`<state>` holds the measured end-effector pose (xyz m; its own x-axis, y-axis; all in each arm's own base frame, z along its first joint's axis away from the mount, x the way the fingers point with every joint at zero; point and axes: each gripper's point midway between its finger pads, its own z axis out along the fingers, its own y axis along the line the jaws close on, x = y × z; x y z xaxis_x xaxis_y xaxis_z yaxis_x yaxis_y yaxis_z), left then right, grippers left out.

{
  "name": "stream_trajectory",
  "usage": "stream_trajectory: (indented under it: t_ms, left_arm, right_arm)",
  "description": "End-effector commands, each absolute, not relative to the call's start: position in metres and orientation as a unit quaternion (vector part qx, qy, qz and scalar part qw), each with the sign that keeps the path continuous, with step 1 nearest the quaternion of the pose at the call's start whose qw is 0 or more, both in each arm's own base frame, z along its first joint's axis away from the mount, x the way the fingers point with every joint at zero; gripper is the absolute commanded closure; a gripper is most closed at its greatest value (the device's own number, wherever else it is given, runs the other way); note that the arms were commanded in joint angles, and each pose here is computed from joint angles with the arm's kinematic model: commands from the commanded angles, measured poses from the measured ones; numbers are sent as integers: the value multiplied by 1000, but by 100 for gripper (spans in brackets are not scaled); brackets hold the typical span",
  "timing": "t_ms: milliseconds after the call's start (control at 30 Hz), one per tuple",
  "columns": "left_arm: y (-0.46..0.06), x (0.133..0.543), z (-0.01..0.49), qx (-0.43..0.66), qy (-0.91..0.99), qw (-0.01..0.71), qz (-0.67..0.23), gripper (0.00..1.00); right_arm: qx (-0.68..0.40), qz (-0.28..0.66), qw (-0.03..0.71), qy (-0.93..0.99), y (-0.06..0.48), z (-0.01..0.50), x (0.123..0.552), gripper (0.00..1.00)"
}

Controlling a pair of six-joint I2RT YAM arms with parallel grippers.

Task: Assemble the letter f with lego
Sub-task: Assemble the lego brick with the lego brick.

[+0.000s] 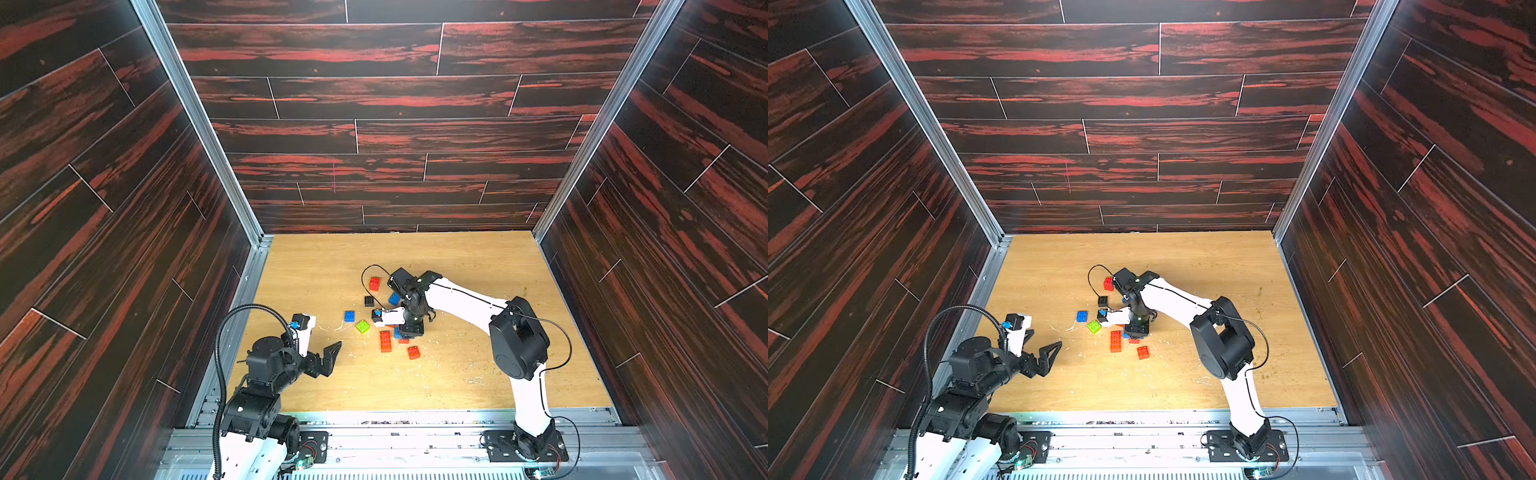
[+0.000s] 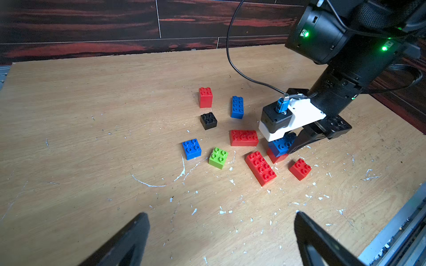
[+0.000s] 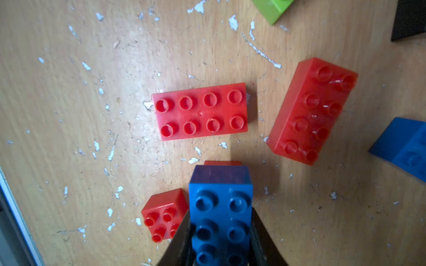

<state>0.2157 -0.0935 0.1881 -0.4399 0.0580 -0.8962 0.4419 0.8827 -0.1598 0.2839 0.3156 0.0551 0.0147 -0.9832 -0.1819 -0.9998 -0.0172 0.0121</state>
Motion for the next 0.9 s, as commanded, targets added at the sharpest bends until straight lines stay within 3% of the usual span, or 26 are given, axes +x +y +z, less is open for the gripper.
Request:
stream_trajectory:
  t_ms: [0,400,867]
  left_arm:
    - [-95,213,189,158,825,508,-190,0]
    - [-94,213,189,157,824,510,-189,0]
    - [-95,213,189,159,824,509,-191,0]
  right_arm:
    - [-710,76,18,700,313,40,270,77]
    - [-712,78,51,696,324,65,279,71]
    - [-706,84,32,702,319,61,273,65]
